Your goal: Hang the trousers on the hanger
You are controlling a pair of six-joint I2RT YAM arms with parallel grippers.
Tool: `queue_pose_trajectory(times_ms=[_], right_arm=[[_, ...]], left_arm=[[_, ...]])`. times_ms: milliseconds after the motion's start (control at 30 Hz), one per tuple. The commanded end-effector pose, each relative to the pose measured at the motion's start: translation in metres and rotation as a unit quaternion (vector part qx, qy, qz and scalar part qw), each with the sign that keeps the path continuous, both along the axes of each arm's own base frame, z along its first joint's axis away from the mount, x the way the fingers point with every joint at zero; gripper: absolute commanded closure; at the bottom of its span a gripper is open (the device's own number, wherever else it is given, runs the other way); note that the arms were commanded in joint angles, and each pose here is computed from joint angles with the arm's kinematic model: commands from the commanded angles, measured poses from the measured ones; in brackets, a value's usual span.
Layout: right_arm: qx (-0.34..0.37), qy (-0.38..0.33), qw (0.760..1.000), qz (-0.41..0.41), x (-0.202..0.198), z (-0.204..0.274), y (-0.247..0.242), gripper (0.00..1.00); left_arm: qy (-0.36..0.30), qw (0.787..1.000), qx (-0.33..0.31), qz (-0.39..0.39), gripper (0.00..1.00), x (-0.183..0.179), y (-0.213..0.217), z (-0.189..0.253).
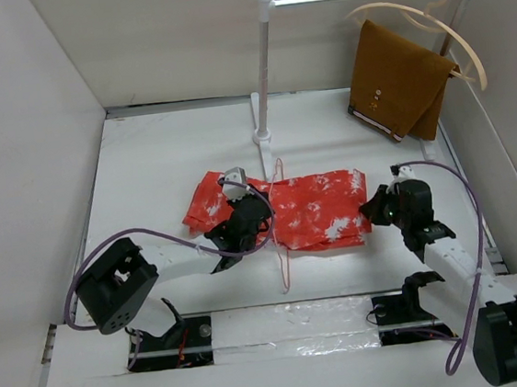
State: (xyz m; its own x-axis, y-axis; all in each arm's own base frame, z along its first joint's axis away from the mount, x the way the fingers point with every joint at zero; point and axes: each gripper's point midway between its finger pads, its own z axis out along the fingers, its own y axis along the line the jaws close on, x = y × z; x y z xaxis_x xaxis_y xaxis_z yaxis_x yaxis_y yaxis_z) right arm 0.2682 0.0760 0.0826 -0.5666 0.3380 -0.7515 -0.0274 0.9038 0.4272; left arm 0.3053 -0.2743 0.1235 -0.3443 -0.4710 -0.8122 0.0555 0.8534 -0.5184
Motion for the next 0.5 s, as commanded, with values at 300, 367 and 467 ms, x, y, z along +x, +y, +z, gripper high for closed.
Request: queue_pose_trajectory(times_ms=[300,367,467], right_arm=[[-0.013,-0.030,0.999,-0.006,0.021,0.015,-0.016,1.00],[-0.008,-0.019,1.000,0.004,0.019,0.012,-0.012,1.00],[-0.005,-0.015,1.000,0.010,0.016,0.011,-0.010,1.00]], left_arm=[[-0.075,0.997,0.012,0.030,1.00,0.019,-0.006,0.061],[-0.097,0.995,0.000,0.025,1.00,0.024,-0.013,0.073],[-0.103,0.995,-0.002,0.018,1.00,0.031,-0.027,0.078]])
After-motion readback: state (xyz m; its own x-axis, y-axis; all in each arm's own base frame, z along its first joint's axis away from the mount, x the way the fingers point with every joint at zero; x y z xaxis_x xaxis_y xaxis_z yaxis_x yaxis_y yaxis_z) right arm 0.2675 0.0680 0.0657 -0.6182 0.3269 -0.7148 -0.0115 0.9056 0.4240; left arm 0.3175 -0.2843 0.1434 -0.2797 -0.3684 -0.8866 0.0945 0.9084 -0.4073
